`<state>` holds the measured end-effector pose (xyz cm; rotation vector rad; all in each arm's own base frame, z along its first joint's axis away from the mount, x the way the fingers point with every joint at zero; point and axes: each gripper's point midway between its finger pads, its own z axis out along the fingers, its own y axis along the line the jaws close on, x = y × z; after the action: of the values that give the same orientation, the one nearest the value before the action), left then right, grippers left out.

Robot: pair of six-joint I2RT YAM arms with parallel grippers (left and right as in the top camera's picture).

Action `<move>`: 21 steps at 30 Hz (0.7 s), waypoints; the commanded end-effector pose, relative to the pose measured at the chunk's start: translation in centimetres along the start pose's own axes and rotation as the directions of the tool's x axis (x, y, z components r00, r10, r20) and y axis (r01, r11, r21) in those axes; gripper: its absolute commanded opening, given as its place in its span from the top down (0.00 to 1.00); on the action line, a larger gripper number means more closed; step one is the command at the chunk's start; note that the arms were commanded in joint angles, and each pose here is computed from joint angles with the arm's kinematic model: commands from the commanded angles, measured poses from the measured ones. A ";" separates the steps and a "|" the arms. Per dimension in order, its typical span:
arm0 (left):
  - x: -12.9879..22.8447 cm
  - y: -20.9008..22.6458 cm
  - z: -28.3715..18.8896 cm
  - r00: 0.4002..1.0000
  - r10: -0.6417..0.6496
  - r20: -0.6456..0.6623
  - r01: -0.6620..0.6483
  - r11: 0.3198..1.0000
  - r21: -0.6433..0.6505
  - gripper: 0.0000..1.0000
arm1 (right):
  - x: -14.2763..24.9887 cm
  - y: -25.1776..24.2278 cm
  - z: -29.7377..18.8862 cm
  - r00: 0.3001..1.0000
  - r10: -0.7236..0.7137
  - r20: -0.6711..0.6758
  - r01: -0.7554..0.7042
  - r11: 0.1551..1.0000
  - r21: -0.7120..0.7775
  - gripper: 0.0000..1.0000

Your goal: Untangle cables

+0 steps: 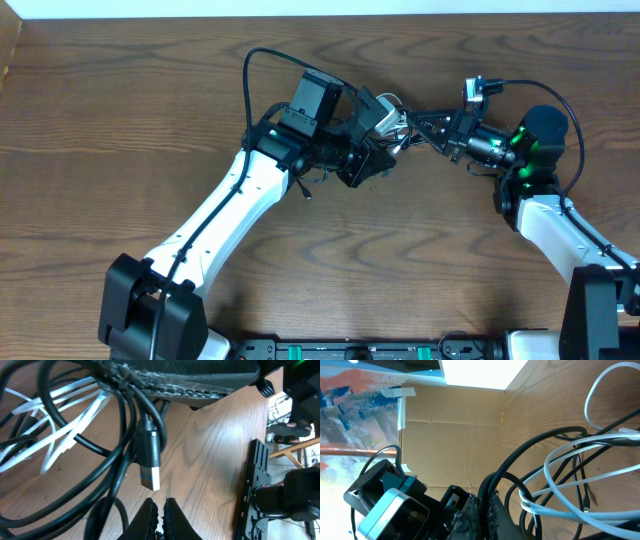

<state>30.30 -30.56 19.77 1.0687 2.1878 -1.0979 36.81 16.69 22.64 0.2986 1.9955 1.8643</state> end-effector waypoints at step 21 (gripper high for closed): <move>-0.1 1.1 0.8 1.000 0.015 -0.004 -0.015 1.000 -0.017 0.92 | 2.6 1.0 1.4 0.994 -0.027 -0.105 0.025 0.999 -0.028 0.99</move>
<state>30.78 -30.72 18.63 1.0648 2.2108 -1.0899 36.20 18.11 22.73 0.2700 2.0116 1.8903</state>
